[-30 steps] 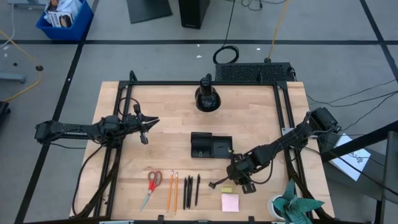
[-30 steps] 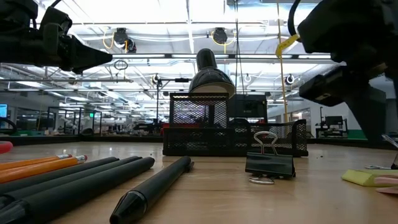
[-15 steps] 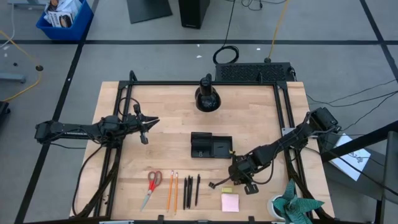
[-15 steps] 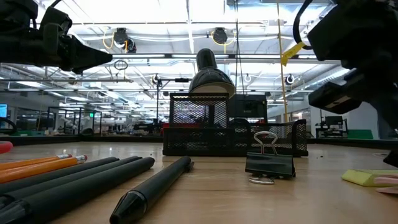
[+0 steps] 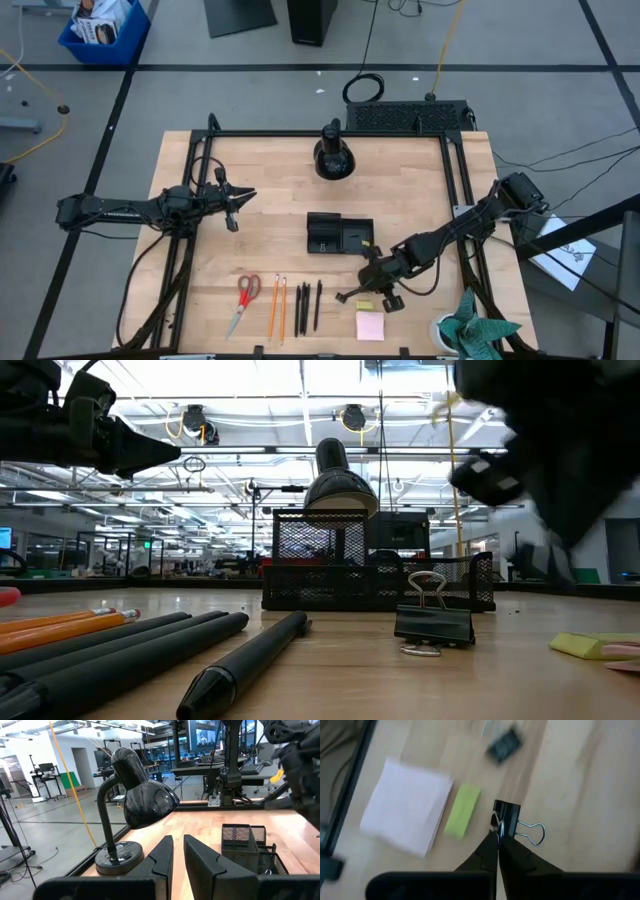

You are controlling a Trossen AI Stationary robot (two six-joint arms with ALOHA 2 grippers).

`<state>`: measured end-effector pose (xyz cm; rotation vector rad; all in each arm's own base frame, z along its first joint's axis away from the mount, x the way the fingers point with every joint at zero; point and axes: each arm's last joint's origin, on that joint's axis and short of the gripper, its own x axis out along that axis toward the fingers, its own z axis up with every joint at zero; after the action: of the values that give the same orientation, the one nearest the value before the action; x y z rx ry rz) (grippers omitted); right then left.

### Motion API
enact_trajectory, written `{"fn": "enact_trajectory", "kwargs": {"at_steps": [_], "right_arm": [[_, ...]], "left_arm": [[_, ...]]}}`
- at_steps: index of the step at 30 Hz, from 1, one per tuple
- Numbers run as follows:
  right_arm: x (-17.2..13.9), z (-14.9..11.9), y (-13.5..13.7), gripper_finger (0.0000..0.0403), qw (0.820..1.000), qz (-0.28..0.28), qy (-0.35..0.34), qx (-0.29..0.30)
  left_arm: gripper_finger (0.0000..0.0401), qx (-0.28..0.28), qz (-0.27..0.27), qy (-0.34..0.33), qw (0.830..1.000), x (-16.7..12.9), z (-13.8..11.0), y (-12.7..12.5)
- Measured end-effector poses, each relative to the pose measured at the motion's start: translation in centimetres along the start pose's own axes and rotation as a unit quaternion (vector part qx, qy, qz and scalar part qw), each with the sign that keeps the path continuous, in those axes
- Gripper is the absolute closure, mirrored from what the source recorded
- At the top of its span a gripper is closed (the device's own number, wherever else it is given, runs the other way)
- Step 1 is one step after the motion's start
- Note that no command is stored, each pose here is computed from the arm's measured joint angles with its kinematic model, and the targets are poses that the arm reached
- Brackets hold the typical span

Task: Pick and place office supplies into organizer
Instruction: Put the black binder clip into the black desk organizer

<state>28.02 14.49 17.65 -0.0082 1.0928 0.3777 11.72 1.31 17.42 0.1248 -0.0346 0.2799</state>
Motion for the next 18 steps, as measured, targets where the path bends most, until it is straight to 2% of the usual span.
{"fn": "enact_trajectory", "kwargs": {"at_steps": [4, 7, 10, 13, 18], "right_arm": [[-1.3, 2.4, -0.1, 0.0402, 0.996, -0.062, -0.052, -0.032], [-2.1, 3.9, -0.4, 0.0402, 0.983, -0.144, -0.099, -0.055], [-2.3, 4.8, -0.9, 0.0402, 0.967, -0.201, -0.131, -0.083], [-1.5, 5.4, -1.6, 0.0402, 0.954, -0.244, -0.146, -0.099], [0.7, 5.4, -3.3, 0.0402, 0.943, -0.29, -0.12, -0.112]], "left_arm": [[0.035, 0.0, 0.0, 0.0, 1.0, 0.0, 0.0, 0.0], [0.035, 0.0, 0.0, 0.0, 1.0, 0.0, 0.0, 0.0], [0.035, 0.0, 0.0, 0.0, 1.0, 0.0, 0.0, 0.0], [0.035, 0.0, 0.0, 0.0, 1.0, 0.0, 0.0, 0.0], [0.035, 0.003, 0.005, 0.003, 1.0, 0.0, -0.1, 0.0]]}}
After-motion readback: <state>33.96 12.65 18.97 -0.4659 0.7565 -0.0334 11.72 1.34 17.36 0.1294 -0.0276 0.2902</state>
